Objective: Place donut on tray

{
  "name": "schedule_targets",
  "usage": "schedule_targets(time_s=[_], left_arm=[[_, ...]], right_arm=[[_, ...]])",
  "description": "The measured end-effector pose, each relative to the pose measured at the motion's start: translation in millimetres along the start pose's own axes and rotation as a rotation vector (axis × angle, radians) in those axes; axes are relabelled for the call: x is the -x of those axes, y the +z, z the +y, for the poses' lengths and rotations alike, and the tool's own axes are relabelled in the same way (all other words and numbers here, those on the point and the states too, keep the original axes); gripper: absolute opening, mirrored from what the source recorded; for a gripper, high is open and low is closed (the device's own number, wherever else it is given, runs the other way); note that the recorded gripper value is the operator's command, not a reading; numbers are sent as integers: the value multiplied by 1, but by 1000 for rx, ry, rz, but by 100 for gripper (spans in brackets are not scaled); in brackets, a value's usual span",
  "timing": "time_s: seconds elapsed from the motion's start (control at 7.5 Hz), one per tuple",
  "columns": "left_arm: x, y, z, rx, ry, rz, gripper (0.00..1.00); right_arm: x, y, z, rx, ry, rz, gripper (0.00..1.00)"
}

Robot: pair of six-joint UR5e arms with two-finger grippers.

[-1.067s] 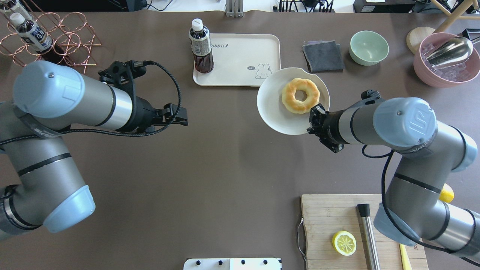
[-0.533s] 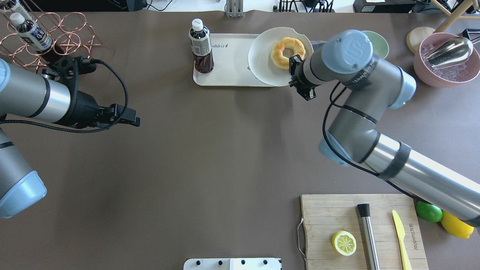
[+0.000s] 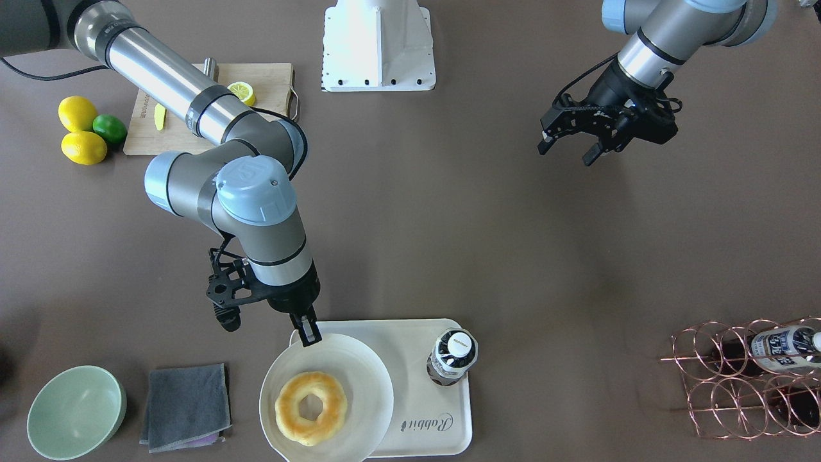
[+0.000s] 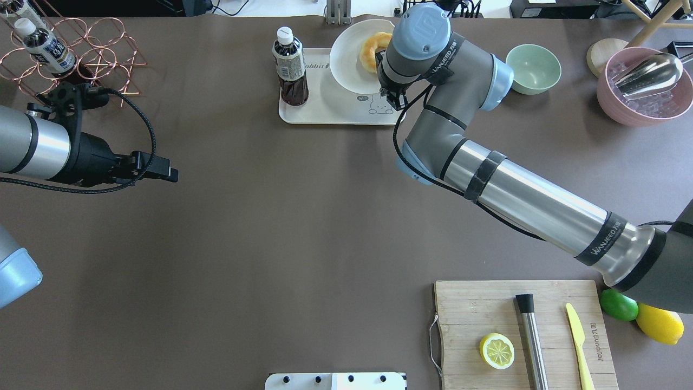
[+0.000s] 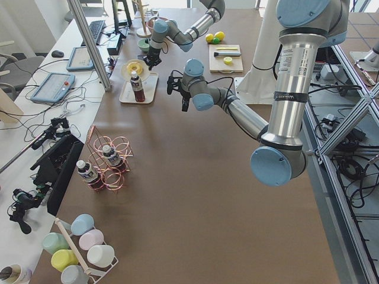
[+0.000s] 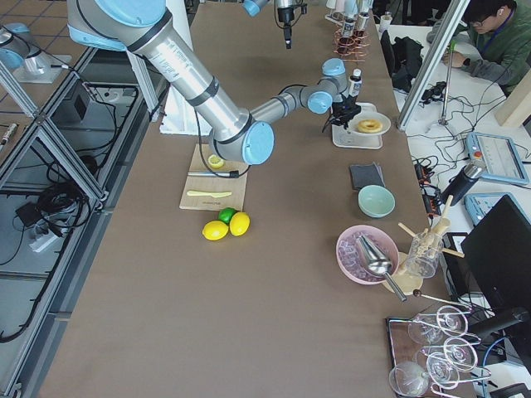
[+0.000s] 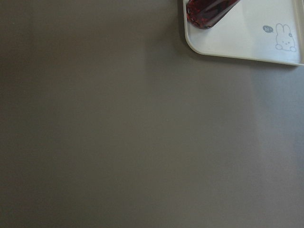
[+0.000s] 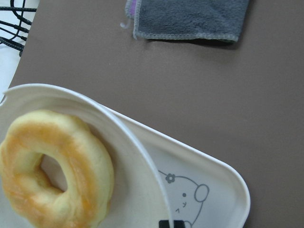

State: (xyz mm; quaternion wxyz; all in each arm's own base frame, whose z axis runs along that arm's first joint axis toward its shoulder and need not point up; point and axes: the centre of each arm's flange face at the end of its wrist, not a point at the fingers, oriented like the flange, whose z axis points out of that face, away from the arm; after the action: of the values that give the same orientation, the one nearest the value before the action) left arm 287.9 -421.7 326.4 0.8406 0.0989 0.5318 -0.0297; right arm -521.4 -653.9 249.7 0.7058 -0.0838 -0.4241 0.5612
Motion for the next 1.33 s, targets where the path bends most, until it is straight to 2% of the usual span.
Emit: schedule_targets(time_s=[0.13,0.27,0.4,0.53,0.67,0.8,0.93,1.07,1.33], left_arm=[[4,-2,-1,-5,-4,-2,98],[6,-3,-3,-10,-6,-4,98],[6,-4,-4,-11,-7,-5,98],[6,-3,-5,-11,-7,-5,98],[6,-2,-6,-11,-7,-5,98],[6,-2,-6,-11,-7,-5,98],[6,-1,-6,-10,-5,-5,99],[9,-1,-5,-5,15,-10,99],[43,-10,-7,26,98,-34,100]], right_arm=[[4,11,11,9,9,-4,73],[3,17,21,15,7,-6,100],[-1,20,30,18,-25,-10,100],[-6,18,38,26,-120,-16,100],[-17,15,35,32,-185,-22,100],[-23,10,26,36,-214,-30,100],[-28,4,11,37,-224,-36,100],[-35,-4,-12,35,-241,-20,100],[-75,-28,-80,40,-368,38,100]])
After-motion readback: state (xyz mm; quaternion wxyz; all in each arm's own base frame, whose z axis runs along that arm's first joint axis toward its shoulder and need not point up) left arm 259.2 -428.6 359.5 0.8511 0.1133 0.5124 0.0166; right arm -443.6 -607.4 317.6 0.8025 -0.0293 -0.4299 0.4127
